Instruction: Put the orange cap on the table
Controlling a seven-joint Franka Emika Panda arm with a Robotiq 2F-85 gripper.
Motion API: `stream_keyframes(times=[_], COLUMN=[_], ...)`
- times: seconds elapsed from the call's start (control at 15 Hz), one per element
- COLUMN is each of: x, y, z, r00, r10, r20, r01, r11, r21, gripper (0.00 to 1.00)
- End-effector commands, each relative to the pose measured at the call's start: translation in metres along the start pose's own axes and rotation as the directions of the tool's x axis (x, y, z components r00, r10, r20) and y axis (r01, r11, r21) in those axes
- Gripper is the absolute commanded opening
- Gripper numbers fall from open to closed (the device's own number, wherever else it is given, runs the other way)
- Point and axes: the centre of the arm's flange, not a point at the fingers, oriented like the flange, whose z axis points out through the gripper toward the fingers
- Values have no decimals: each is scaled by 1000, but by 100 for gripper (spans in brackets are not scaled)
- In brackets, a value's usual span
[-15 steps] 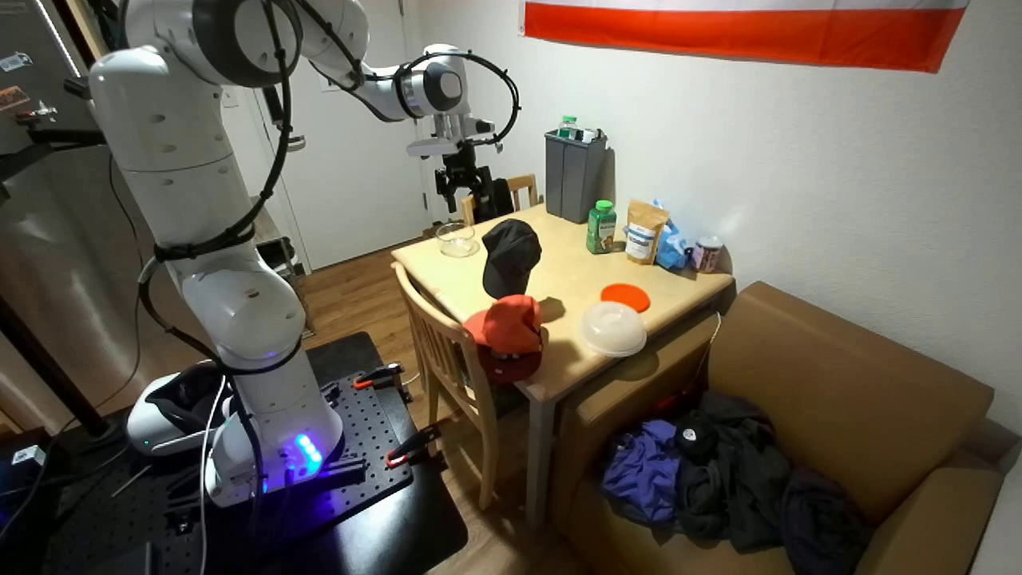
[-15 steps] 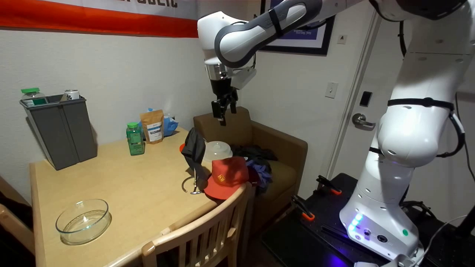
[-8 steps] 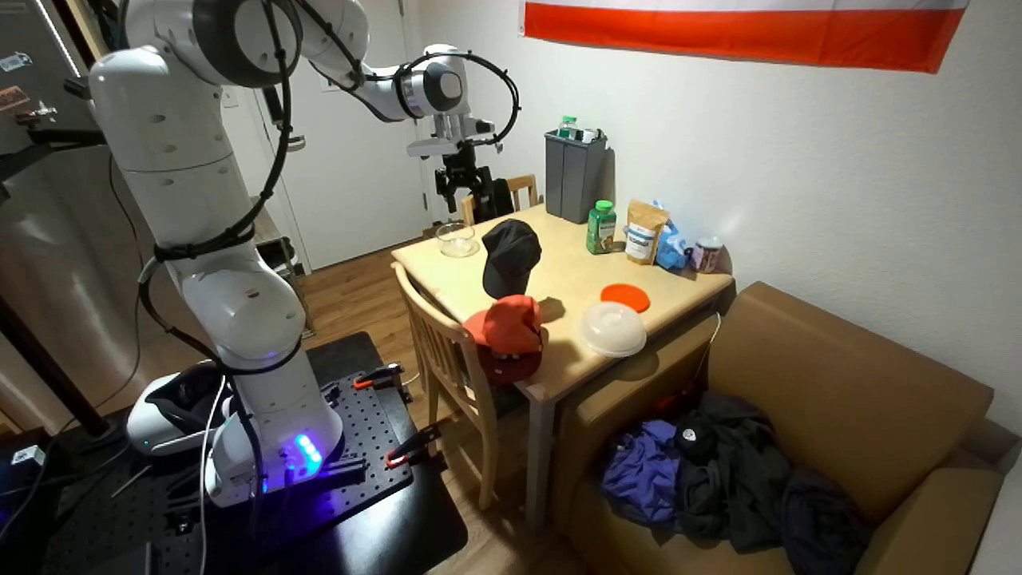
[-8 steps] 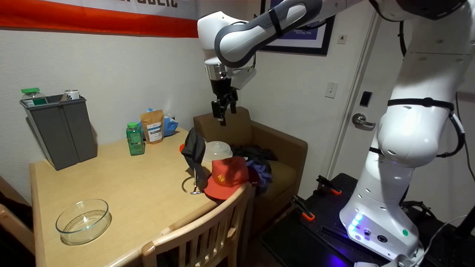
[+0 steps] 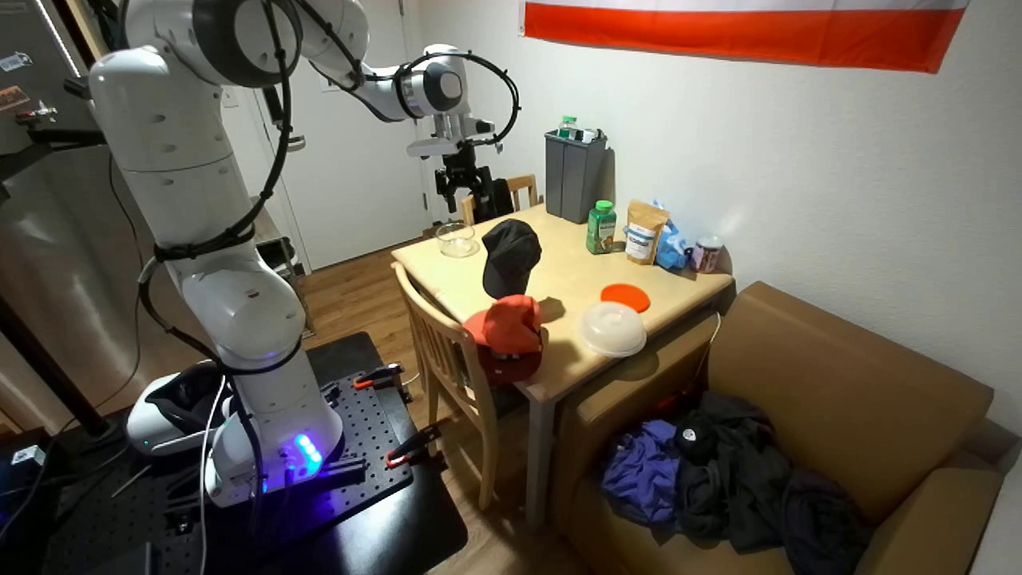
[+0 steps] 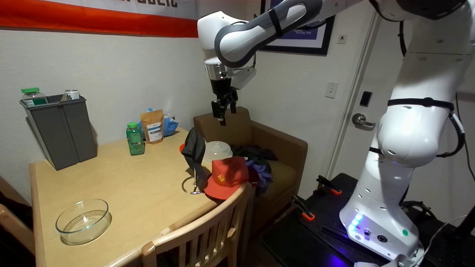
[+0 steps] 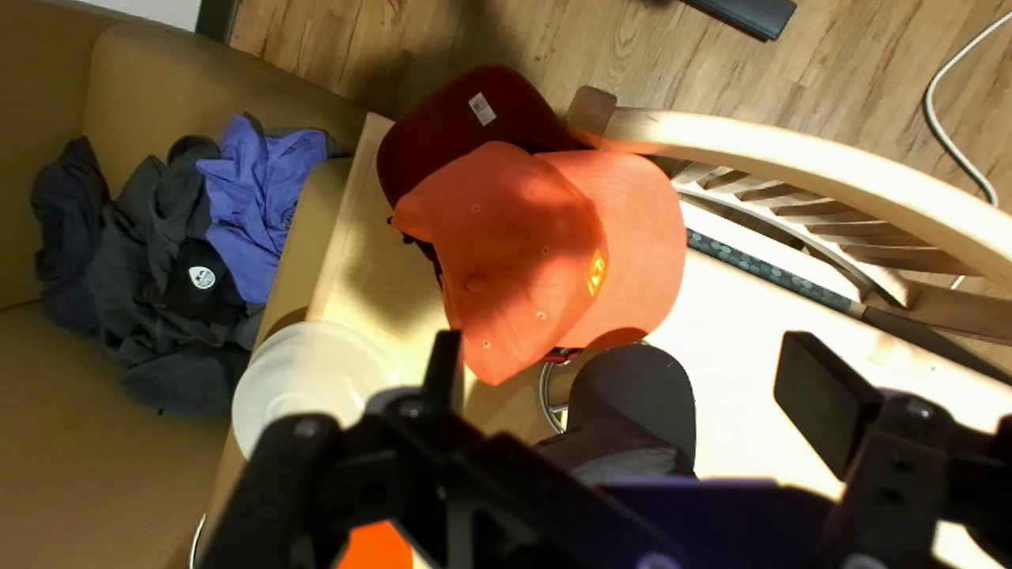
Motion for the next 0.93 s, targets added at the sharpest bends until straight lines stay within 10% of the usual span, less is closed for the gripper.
stream_keyframes(times=[0.0,0.87], x=[0,18], y=[0,-4], z=[0,5], r00=[1000,999], r10=[0,-8], r20=[0,-44], r01=[0,9], r11=[1000,1000], r21=[0,19], gripper=[100,100])
